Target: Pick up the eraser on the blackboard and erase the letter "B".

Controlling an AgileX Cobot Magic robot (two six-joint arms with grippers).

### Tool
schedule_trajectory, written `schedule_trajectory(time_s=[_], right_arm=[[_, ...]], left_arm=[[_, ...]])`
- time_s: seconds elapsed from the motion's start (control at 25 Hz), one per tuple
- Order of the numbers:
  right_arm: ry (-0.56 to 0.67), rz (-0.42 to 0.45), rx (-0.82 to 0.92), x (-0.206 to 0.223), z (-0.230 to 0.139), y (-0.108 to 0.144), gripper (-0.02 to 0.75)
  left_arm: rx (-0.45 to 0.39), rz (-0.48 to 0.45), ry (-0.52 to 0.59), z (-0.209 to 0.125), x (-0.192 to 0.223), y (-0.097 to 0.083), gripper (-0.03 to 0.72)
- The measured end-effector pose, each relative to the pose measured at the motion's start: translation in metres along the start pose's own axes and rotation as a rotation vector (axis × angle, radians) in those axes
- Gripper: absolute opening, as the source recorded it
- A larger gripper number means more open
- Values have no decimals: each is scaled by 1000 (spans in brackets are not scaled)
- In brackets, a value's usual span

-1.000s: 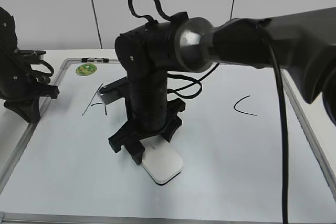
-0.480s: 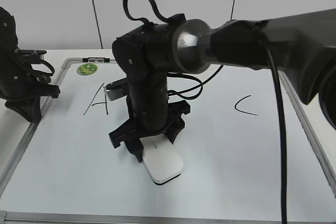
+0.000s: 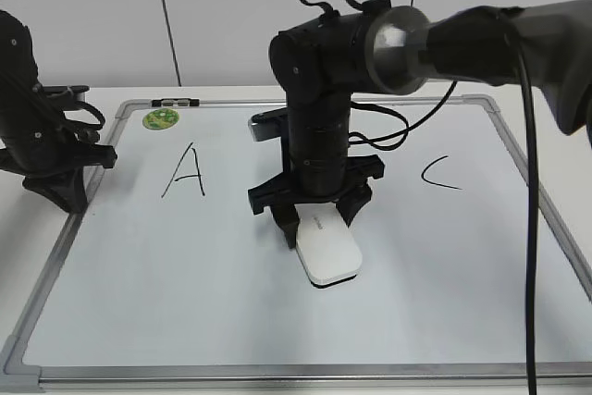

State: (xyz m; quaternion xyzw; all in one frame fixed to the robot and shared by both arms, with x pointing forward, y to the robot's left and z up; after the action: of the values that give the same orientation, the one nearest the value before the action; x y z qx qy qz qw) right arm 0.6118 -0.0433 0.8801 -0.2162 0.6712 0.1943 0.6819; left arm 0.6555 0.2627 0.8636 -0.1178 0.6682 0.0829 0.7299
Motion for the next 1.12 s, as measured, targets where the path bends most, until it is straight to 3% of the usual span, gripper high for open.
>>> schedule_trajectory(time_s=[0.52, 0.76, 1.12], right_arm=[[-6, -16, 50, -5, -1, -24, 535], [7, -104, 95, -19, -13, -70, 535], [-46, -72, 250, -57, -44, -150, 535]], left_arm=[[-1, -6, -3, 0, 0, -2, 36], [2, -1, -1, 0, 0, -1, 36], [5, 3, 0, 0, -1, -1, 37]])
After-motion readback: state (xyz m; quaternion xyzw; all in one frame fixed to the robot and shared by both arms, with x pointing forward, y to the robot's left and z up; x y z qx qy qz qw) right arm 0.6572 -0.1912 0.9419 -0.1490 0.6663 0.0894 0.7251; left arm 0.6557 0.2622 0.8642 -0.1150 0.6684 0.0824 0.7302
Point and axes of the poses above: a point on each arm's last joint axis where the gripper is mounted, x pointing out along that axis toward the gripper, y along the wrist's bending axis when the last joint is at zero, z = x × y, the point moved 4 cm from there along x, pointing out along that axis toward the gripper, and after that the axes turned 14 degrees about -x, right-handed, at the moved point
